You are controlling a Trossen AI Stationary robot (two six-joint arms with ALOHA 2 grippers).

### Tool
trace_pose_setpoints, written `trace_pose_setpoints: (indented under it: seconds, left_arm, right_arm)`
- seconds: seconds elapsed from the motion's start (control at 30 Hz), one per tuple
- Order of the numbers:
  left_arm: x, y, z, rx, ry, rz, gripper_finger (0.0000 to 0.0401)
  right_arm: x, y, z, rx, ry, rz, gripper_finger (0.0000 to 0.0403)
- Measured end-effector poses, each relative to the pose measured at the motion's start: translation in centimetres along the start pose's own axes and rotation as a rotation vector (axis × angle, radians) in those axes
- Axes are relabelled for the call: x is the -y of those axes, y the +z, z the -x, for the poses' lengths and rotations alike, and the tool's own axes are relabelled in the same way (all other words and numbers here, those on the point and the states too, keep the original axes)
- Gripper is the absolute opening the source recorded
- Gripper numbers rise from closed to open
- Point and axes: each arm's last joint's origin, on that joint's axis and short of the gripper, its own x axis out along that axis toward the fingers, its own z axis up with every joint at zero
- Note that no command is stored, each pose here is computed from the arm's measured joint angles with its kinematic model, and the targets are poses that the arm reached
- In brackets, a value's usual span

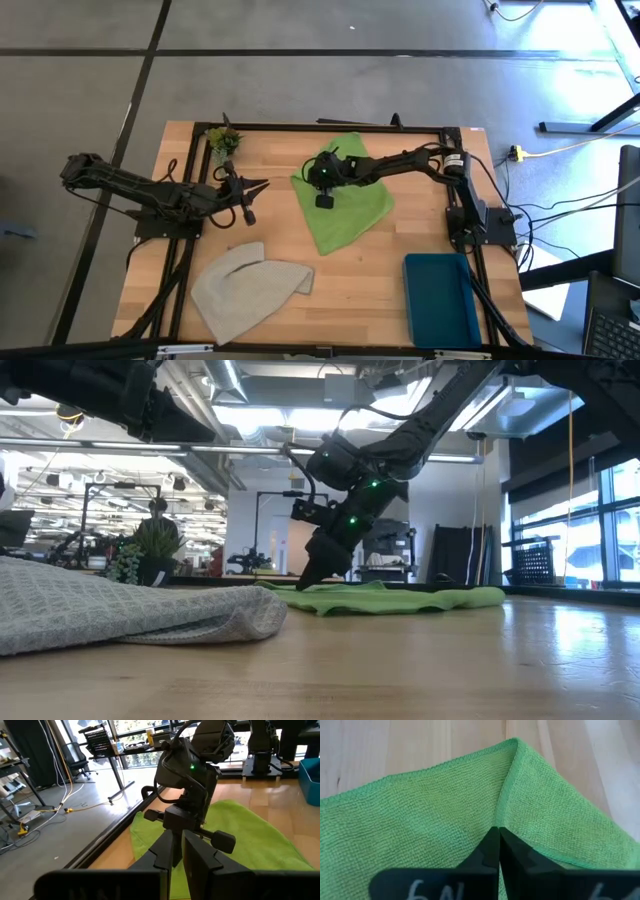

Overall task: Roll microfiber towels into tight, uniform cylinder then place into a basket
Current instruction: Roll the green microfiber cloth

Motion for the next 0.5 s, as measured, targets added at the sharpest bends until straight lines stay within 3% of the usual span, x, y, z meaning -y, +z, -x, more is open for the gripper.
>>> trace_pose_setpoints:
  seconds: [0.17, 0.27, 0.37, 0.5]
  left_arm:
    - [0.0, 0.0, 0.0, 0.000, 0.000, 0.000, 0.0030]
    - [0.0, 0.0, 0.0, 0.000, 0.000, 0.000, 0.0030]
    - [0.0, 0.0, 0.0, 0.000, 0.000, 0.000, 0.0030]
    - [0.0, 0.0, 0.0, 0.000, 0.000, 0.000, 0.0030]
  right_arm:
    - [0.0, 0.1, 0.0, 0.008, -0.003, 0.013, 0.0004]
    - [0.0, 0.3, 0.1, 0.004, -0.076, 0.020, 0.0004]
    - [0.0, 1.4, 0.4, 0.011, -0.148, 0.055, 0.0003]
    - [0.2, 3.3, 0.9, 0.061, -0.163, 0.089, 0.0003]
